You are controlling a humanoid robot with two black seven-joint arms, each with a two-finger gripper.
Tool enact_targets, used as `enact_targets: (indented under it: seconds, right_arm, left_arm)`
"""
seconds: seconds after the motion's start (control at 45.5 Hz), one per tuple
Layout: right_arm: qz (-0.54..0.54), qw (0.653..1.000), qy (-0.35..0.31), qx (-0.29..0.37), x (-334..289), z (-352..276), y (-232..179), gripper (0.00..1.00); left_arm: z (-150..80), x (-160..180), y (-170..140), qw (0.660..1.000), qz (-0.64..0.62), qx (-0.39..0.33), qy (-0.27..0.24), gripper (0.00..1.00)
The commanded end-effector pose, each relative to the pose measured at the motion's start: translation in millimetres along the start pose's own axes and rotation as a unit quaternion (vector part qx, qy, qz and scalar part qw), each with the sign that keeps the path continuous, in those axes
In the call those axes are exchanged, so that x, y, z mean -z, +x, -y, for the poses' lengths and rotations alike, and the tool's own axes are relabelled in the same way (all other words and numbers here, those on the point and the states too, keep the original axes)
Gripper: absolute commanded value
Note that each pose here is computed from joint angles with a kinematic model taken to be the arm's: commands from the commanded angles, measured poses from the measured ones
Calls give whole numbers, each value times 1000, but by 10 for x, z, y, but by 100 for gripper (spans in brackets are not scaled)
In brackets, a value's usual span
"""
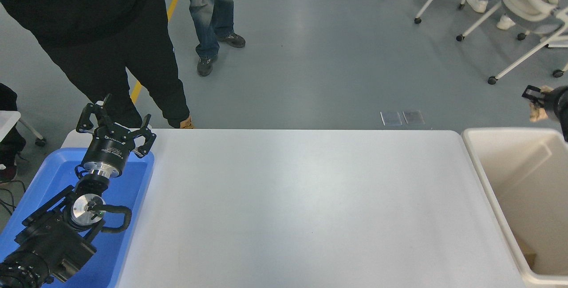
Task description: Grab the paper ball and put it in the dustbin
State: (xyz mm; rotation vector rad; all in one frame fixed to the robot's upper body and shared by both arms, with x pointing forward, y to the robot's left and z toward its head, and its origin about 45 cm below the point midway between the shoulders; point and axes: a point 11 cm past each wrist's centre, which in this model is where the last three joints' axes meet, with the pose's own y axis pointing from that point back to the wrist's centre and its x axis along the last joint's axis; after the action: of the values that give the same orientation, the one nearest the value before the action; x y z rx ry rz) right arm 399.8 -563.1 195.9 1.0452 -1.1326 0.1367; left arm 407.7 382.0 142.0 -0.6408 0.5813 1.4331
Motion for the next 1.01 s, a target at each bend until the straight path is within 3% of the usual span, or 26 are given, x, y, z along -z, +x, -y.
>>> enact_targets:
  seconds: [0.0,0.396,0.637,0.659,0.703,0.747,0.813,0.989]
  right_arm:
    - [20,998,-57,-2,-565,123,-511,0]
    - [42,995,-92,28,-865,165,-1221,0]
    - [54,994,-88,36,-834,168,-1303,0]
    - [55,994,-88,37,-833,168,-1308,2]
    - [55,994,-86,38,-816,169,-1320,24]
    - [53,994,-84,38,-789,171,-1329,50]
    - [46,995,-82,38,-769,172,-1344,98]
    - [50,994,-68,63,-619,181,-1463,100]
  left_arm:
    - [-1,0,0,1000,0,0,0,99]
    - [-1,0,0,1000,0,0,0,99]
    - [-1,0,0,1000,0,0,0,99]
    - [-1,0,0,1000,0,0,0,99]
    - [-1,0,0,1000,0,0,0,99]
    - [-1,0,0,1000,0,0,0,99]
    - [-1,0,0,1000,0,0,0,99]
    - [-1,0,0,1000,0,0,0,99]
